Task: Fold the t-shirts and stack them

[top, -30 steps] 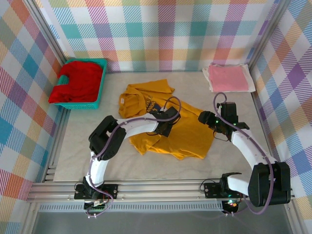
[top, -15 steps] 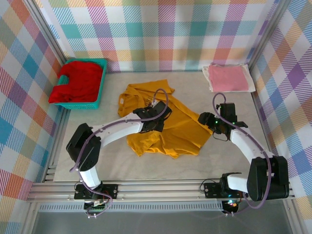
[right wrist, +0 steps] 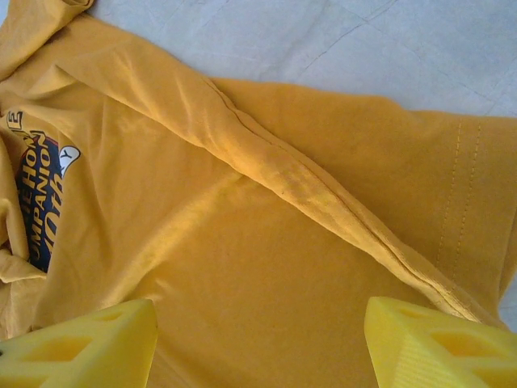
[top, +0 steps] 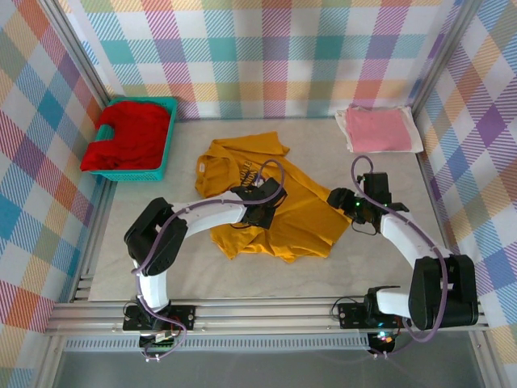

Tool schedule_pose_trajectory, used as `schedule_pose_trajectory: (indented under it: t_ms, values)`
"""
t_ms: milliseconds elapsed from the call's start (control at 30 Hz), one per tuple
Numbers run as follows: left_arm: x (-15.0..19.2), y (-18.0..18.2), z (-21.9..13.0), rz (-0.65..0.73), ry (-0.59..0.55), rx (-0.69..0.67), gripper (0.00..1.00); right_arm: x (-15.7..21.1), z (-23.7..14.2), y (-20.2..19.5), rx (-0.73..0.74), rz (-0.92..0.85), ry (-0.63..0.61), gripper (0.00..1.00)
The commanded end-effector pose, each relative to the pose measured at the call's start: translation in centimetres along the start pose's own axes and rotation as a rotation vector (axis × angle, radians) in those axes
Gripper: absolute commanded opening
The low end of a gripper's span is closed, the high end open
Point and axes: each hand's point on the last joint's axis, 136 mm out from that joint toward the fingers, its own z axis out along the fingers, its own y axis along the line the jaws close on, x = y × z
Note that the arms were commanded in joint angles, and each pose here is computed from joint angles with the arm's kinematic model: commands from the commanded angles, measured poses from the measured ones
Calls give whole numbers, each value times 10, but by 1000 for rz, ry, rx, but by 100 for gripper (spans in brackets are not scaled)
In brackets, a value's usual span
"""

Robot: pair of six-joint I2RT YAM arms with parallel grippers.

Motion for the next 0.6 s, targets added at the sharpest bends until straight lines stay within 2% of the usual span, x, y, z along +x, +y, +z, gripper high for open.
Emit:
schedule_pose_trajectory:
  t_ms: [0, 267, 333, 433, 500, 533, 567]
  values:
    - [-9, 8, -19, -24, -39, -20, 0, -3, 1, 3, -19, 2, -2, 68]
    - [-18, 28, -57, -74, -97, -27, 0, 2, 7, -13, 60, 34, 29, 68]
    - [-18, 32, -61, -79, -105, -24, 4, 2, 9, -14, 63, 36, 34, 68]
    - [-17, 32, -58, -65, -109, -14, 25, 2, 13, -11, 42, 37, 42, 67]
    - [-13, 30, -50, -59, -86, -9, 16, 1, 14, -8, 28, 41, 42, 67]
    - [-10, 28, -44, -57, -72, -8, 6, 0, 14, -6, 21, 42, 40, 67]
    - [-7, 28, -38, -61, -63, -11, 3, 0, 13, -6, 20, 42, 38, 66]
